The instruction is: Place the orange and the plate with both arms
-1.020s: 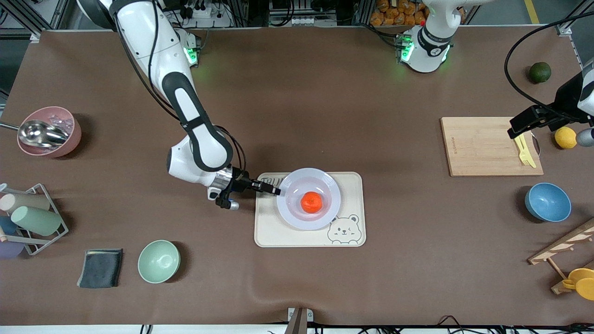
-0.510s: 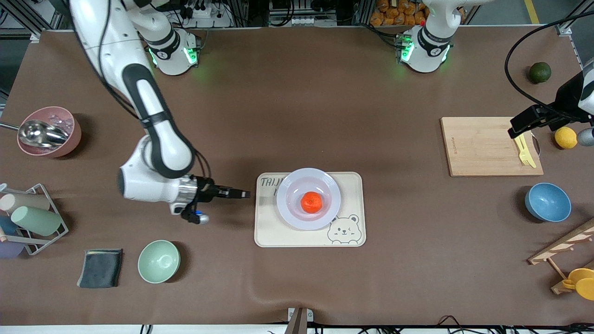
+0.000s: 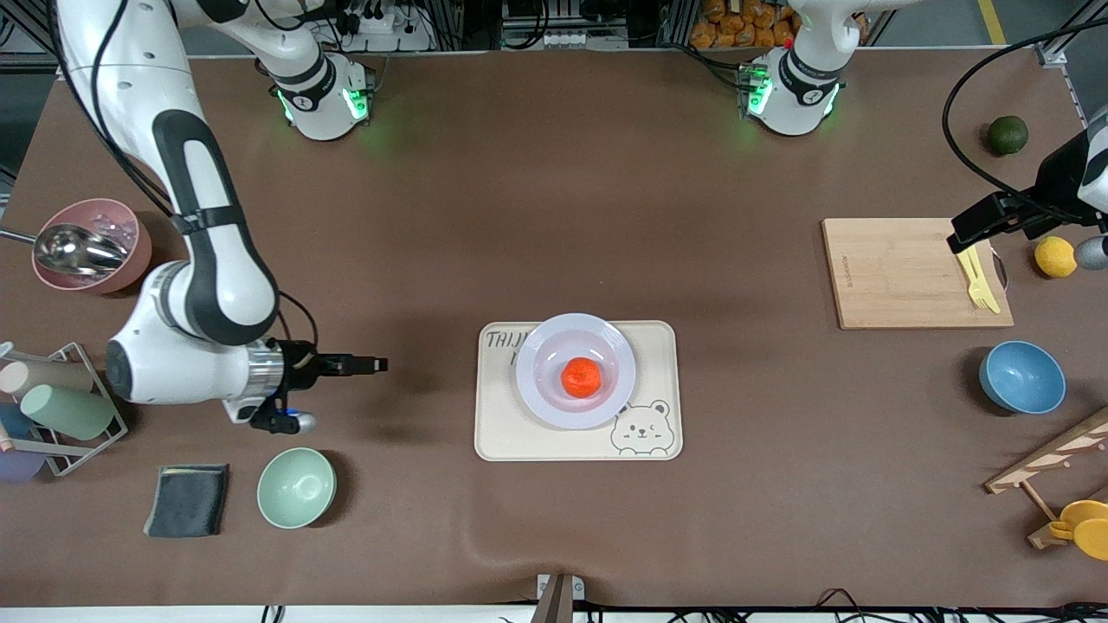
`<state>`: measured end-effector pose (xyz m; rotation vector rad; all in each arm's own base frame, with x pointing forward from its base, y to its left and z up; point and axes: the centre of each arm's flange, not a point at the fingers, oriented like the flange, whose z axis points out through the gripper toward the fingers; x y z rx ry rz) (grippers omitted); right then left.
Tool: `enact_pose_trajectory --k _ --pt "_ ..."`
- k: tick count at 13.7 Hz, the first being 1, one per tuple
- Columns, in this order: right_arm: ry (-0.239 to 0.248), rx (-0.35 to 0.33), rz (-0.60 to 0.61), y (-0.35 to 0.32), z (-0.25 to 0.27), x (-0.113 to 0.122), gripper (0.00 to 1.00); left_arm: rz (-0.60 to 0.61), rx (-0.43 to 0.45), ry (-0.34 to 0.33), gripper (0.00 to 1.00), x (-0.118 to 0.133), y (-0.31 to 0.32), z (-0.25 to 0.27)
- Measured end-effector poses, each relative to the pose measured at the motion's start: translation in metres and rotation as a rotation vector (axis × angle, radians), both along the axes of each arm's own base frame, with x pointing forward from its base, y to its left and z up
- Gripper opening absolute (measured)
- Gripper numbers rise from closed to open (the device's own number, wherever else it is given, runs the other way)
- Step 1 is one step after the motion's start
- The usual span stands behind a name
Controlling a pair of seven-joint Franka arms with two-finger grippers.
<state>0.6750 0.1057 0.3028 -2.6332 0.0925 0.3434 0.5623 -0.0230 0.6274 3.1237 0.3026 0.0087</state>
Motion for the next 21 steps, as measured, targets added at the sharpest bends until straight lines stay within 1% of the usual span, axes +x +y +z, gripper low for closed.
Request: enact_pose_trajectory --k 2,3,5,6,8,11,12,13,15,17,19,21 --pt "0.002 -0.076 0.055 -0.018 0.014 0.004 1.0 0.0 0.0 0.0 1.0 0.0 0.0 0.0" --pt "-0.01 -0.126 0.084 -0.024 0.022 0.007 1.0 0.0 0.0 0.0 1.0 0.0 0.0 0.0" --pt "-0.053 -0.238 0.17 -0.043 0.041 0.009 1.0 0.0 0.0 0.001 1.0 0.0 0.0 0.0" --pt "-0.081 -0.261 0.219 -0.054 0.052 0.01 1.0 0.0 0.0 0.0 1.0 -0.001 0.0 0.001" --pt "-0.137 -0.262 0.263 -0.075 0.088 0.009 1.0 0.0 0.001 -0.001 1.0 -0.002 0.0 0.003" --pt "-0.169 -0.259 0.296 -0.078 0.157 -0.01 1.0 0.004 0.001 0.005 1.0 -0.004 0.002 0.004" --pt "-0.186 -0.273 0.321 -0.07 0.181 -0.019 1.0 0.006 0.002 0.007 1.0 -0.005 0.003 0.004" --pt "-0.19 -0.288 0.335 -0.061 0.204 -0.03 1.0 0.007 0.002 0.007 1.0 -0.006 0.004 0.005" --pt "-0.177 -0.298 0.317 -0.059 0.244 -0.053 1.0 0.008 0.002 0.005 1.0 -0.007 0.004 0.007" --pt "-0.196 -0.297 0.295 -0.071 0.277 -0.071 1.0 0.008 0.002 0.006 1.0 -0.007 0.004 0.008" --pt "-0.209 -0.311 0.259 -0.076 0.299 -0.086 1.0 0.008 0.002 0.007 1.0 -0.008 0.004 0.008" --pt "-0.199 -0.332 0.222 -0.084 0.306 -0.1 1.0 0.009 0.002 0.007 1.0 -0.008 0.005 0.008"
